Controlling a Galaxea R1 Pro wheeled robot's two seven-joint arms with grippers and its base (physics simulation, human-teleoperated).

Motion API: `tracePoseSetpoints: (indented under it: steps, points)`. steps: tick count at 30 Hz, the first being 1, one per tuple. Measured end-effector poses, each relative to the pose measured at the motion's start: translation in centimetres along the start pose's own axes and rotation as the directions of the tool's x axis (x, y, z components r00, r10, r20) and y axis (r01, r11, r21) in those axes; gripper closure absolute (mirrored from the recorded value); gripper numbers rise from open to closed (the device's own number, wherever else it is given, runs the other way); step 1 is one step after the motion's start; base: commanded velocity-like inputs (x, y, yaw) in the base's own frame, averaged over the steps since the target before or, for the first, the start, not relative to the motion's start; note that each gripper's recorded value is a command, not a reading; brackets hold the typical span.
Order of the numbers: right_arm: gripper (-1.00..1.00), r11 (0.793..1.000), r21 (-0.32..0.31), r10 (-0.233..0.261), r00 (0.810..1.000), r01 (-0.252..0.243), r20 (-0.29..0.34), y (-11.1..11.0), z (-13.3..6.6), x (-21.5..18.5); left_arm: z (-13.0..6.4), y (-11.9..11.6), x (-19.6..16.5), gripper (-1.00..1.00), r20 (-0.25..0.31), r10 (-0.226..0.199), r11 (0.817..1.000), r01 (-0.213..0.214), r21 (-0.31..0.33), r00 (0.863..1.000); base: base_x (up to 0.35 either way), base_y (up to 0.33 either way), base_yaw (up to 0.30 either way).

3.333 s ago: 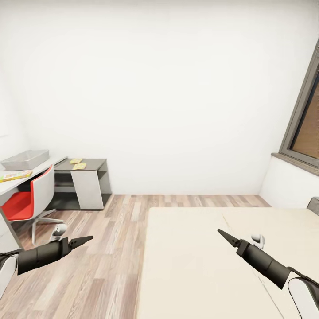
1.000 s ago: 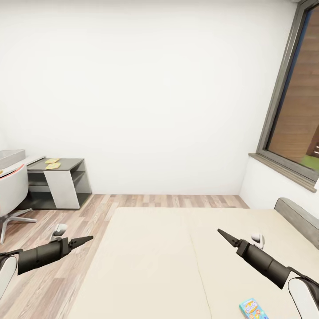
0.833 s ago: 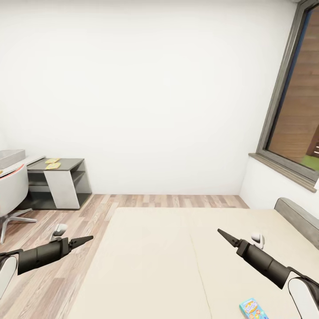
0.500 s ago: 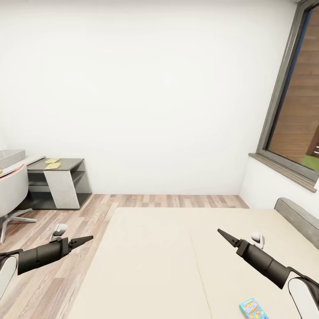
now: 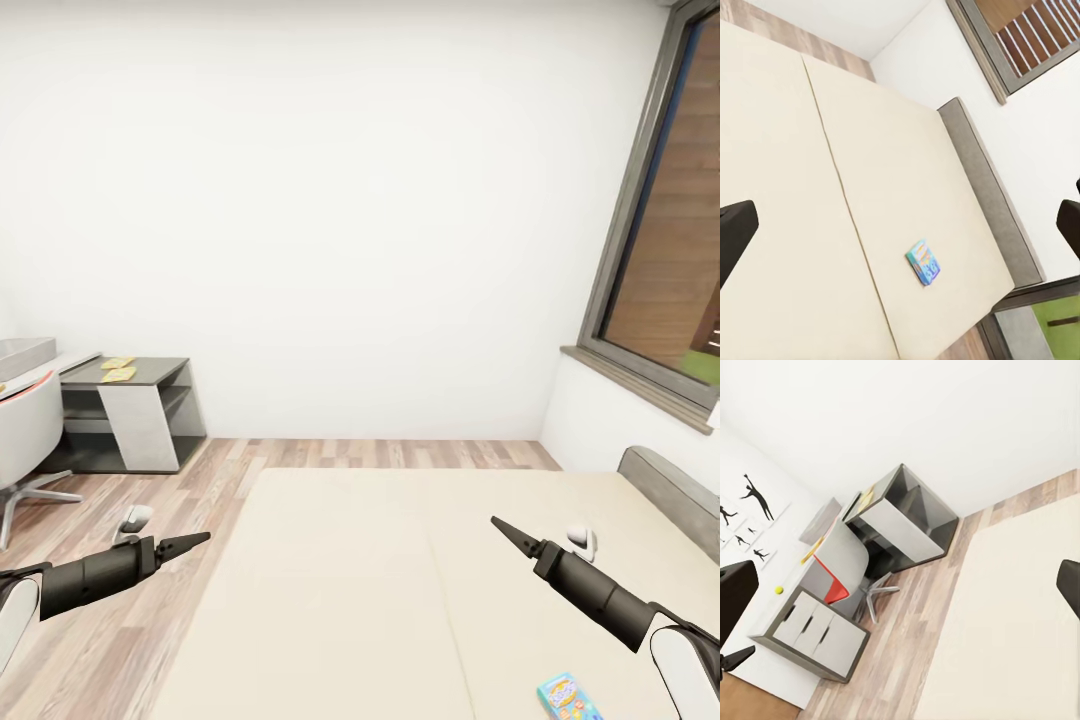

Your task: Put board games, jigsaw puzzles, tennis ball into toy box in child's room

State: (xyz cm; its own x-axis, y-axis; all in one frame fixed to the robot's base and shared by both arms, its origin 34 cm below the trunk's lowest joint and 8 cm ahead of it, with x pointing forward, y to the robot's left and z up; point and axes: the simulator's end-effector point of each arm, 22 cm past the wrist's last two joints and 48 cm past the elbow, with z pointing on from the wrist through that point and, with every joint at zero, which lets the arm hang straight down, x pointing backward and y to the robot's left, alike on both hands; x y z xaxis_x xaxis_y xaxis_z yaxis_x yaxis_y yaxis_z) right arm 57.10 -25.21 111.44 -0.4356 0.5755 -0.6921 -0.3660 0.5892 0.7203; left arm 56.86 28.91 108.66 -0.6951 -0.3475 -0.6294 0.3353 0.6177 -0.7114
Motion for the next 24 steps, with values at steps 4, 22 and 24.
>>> tracePoseSetpoints:
  steps: [4, 22, 24]
  points:
    - [-1.0, 1.0, 0.0, 0.0, 1.0, 0.0, 0.0, 0.01, 0.01, -0.01, 0.0, 0.0, 0.0, -1.0, 0.0, 0.0, 1.0, 0.0, 0.0, 1.0, 0.0, -0.236, 0.0]
    - [-1.0, 1.0, 0.001, -0.001, 1.0, 0.001, 0.0, -0.01, -0.01, -0.01, 0.04, -0.02, 0.04, -1.0, -0.001, 0.0, 1.0, 0.0, 0.001, 1.0, 0.0, -0.287, 0.0]
    - [-1.0, 1.0, 0.0, 0.0, 1.0, 0.0, 0.0, 0.0, 0.0, -0.01, 0.04, -0.02, 0.04, -1.0, -0.001, 0.0, 1.0, 0.0, 0.001, 1.0, 0.0, -0.225, 0.0]
